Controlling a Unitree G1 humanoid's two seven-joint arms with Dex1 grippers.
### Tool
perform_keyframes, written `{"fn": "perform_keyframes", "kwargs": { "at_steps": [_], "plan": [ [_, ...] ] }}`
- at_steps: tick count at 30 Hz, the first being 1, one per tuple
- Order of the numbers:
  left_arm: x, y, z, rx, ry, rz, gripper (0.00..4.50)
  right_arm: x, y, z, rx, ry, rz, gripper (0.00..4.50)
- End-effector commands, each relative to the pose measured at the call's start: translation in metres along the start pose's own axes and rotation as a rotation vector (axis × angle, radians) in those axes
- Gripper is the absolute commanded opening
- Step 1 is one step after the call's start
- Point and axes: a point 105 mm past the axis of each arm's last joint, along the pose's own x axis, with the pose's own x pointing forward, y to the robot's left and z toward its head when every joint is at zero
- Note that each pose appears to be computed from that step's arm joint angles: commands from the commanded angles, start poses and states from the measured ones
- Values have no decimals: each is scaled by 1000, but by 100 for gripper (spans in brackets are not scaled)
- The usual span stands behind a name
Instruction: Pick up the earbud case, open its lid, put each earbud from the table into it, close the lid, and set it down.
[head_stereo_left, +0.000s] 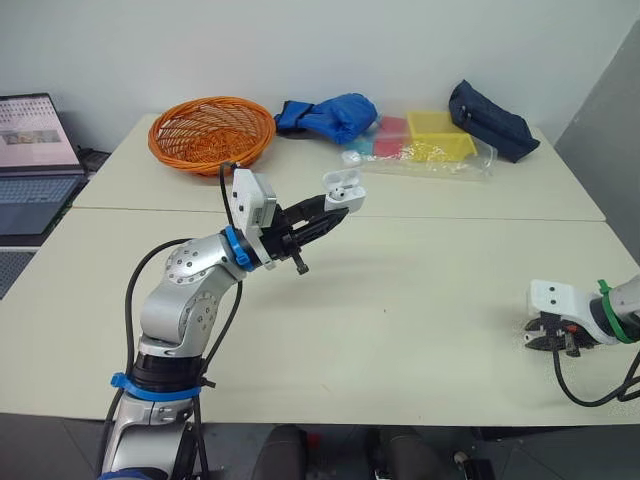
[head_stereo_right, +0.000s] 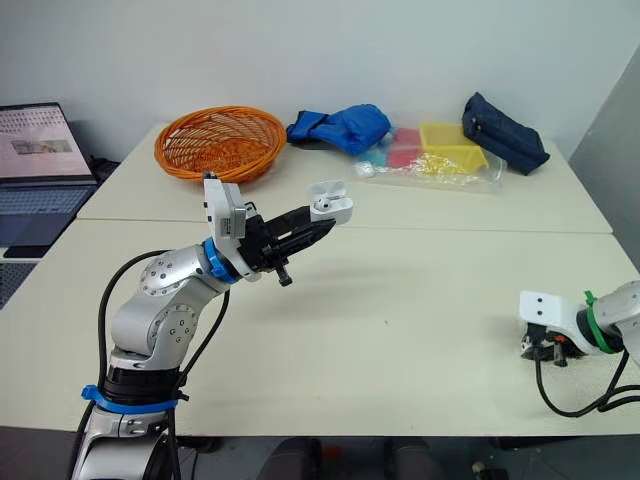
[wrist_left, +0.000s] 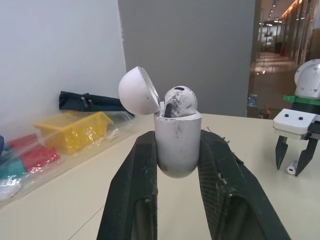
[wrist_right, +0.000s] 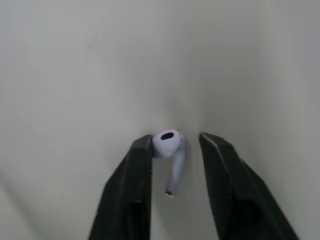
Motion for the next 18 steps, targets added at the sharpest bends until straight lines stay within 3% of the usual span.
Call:
{"fn": "perform_keyframes", "kwargs": {
  "at_steps": [1, 4, 15, 18],
  "plan": [
    [4, -6, 11, 22, -43, -23, 74, -4, 1, -3, 20, 8, -3, 283],
    [6, -7, 11, 19, -47, -25, 74, -6, 6, 0, 15, 4, 15, 385],
    [8, -9, 11, 17, -52, -26, 74, 1, 8, 6, 27, 1, 26, 385],
    [6, -9, 11, 17, -51, -24, 74, 2, 8, 3, 38, 6, 29, 296]
  ]
}}
